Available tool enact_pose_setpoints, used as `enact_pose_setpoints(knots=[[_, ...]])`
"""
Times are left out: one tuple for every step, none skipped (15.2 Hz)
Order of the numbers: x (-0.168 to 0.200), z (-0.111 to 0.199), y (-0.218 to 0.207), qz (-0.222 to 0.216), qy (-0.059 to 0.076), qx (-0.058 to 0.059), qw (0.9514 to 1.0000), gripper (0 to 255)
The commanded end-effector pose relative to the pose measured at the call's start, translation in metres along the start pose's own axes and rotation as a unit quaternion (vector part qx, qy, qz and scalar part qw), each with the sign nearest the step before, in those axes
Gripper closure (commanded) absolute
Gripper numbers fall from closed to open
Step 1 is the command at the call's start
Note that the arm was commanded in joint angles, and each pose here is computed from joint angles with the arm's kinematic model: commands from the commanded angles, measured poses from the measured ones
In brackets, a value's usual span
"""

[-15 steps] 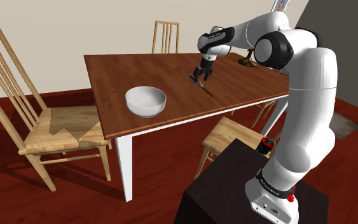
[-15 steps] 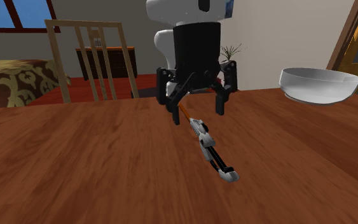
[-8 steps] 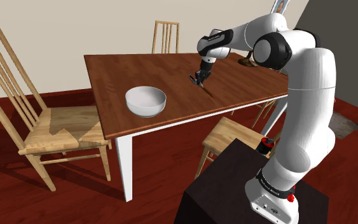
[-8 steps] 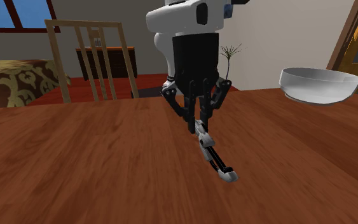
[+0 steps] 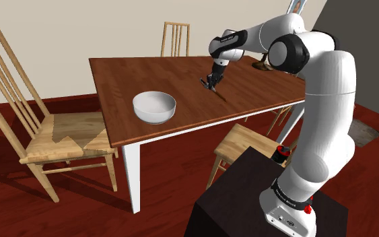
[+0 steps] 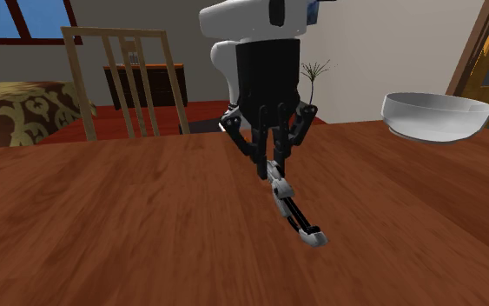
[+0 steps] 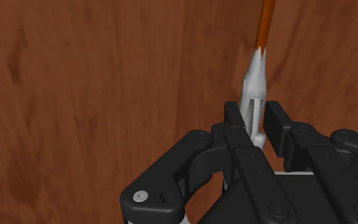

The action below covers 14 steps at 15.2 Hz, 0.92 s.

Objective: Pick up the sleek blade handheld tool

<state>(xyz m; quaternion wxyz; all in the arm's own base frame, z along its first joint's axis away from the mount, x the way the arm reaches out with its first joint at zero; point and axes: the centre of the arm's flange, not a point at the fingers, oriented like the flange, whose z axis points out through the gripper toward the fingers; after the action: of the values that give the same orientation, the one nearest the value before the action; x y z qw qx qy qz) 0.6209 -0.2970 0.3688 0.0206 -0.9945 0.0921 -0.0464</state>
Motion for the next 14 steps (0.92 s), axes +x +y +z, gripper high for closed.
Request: enact_pose_setpoints(knots=[[0.001,-0.009,-0.001,0.0,0.0,0.0,1.0,255],[0.001,-0.015,-0.001,0.0,0.0,0.0,1.0,255],[0.002,-0.02,-0.002,0.0,0.0,0.0,1.0,255],[0.002,-0.025,-0.002,0.0,0.0,0.0,1.0,255],[0.003,-0.03,-0.002,0.0,0.0,0.0,1.0,255],[0.003,-0.036,-0.002,0.0,0.0,0.0,1.0,255],[0.003,-0.041,-0.003,0.0,0.0,0.0,1.0,255],[0.004,-0.046,-0.003,0.0,0.0,0.0,1.0,255],[0.004,-0.051,-0.003,0.0,0.0,0.0,1.0,255],[0.005,-0.057,-0.003,0.0,0.0,0.0,1.0,255],[0.005,-0.062,-0.004,0.0,0.0,0.0,1.0,255],[0.006,-0.067,-0.004,0.0,0.0,0.0,1.0,255],[0.006,-0.072,-0.004,0.0,0.0,0.0,1.0,255],[0.006,-0.073,-0.004,0.0,0.0,0.0,1.0,255]])
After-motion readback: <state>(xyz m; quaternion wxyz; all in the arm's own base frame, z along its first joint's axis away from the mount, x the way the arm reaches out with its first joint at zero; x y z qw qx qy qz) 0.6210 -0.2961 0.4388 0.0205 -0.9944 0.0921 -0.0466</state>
